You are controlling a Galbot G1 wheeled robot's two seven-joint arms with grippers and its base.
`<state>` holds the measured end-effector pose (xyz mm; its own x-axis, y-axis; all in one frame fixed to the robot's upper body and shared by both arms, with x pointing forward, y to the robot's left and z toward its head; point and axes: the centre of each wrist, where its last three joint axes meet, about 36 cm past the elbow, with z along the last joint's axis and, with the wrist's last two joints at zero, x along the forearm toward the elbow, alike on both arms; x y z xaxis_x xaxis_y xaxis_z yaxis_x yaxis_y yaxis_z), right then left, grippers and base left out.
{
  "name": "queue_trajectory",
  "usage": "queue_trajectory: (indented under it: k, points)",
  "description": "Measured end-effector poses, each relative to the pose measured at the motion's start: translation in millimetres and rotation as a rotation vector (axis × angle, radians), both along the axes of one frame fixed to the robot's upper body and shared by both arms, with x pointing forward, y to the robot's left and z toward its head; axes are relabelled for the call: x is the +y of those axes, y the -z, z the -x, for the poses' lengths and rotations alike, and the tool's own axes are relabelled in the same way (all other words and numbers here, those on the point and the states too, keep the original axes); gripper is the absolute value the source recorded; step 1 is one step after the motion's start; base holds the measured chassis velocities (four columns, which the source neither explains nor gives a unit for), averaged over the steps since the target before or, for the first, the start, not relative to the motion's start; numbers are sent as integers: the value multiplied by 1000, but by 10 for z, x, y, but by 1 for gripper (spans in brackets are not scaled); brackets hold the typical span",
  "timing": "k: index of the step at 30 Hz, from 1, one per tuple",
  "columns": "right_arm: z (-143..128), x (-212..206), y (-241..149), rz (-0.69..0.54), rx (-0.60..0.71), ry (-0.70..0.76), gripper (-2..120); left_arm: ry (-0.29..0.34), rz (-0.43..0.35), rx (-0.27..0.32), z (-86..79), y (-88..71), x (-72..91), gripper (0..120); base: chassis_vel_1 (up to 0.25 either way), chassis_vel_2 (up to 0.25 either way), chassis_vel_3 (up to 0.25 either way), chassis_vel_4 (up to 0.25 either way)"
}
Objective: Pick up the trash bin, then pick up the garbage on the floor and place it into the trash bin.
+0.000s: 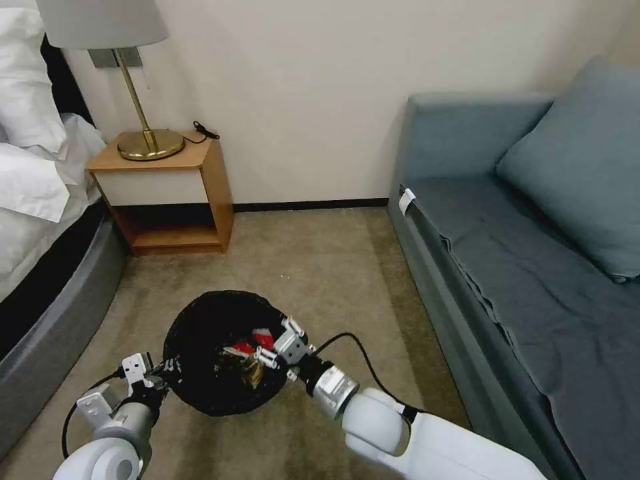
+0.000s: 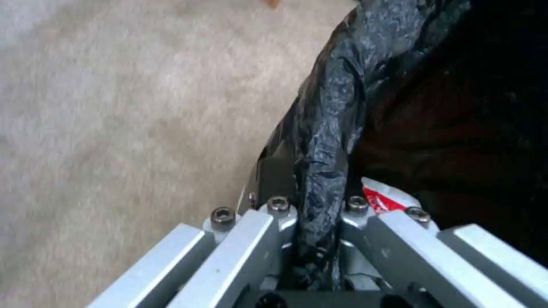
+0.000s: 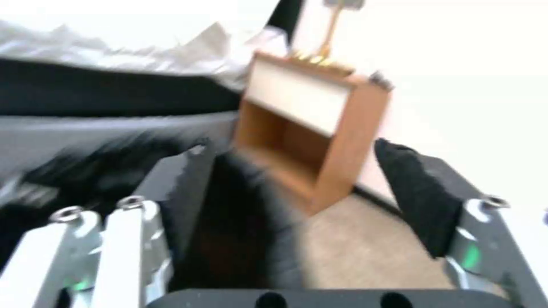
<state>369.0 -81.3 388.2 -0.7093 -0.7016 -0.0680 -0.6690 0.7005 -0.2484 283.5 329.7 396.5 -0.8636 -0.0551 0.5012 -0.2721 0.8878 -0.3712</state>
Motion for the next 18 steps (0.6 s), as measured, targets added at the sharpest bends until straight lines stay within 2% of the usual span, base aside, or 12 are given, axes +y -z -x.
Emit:
queue_trajectory:
  k: [1, 6, 11, 18]
  points:
    - [0, 0, 0, 0, 0, 0, 79, 0, 0, 0, 0, 0, 0, 1, 0, 0, 0, 0]
    - [-146, -374, -173, -24, -84, 124, 98, -45, 77, 92, -84, 68, -16, 1, 0, 0, 0, 0]
    - [-132, -621, -245, -38, -103, 192, 100, -59, 116, 143, -129, 90, -59, 1, 0, 0, 0, 0]
    - [-9, -834, -276, -45, -118, 243, 100, -70, 120, 186, -184, 123, -73, 1, 0, 0, 0, 0]
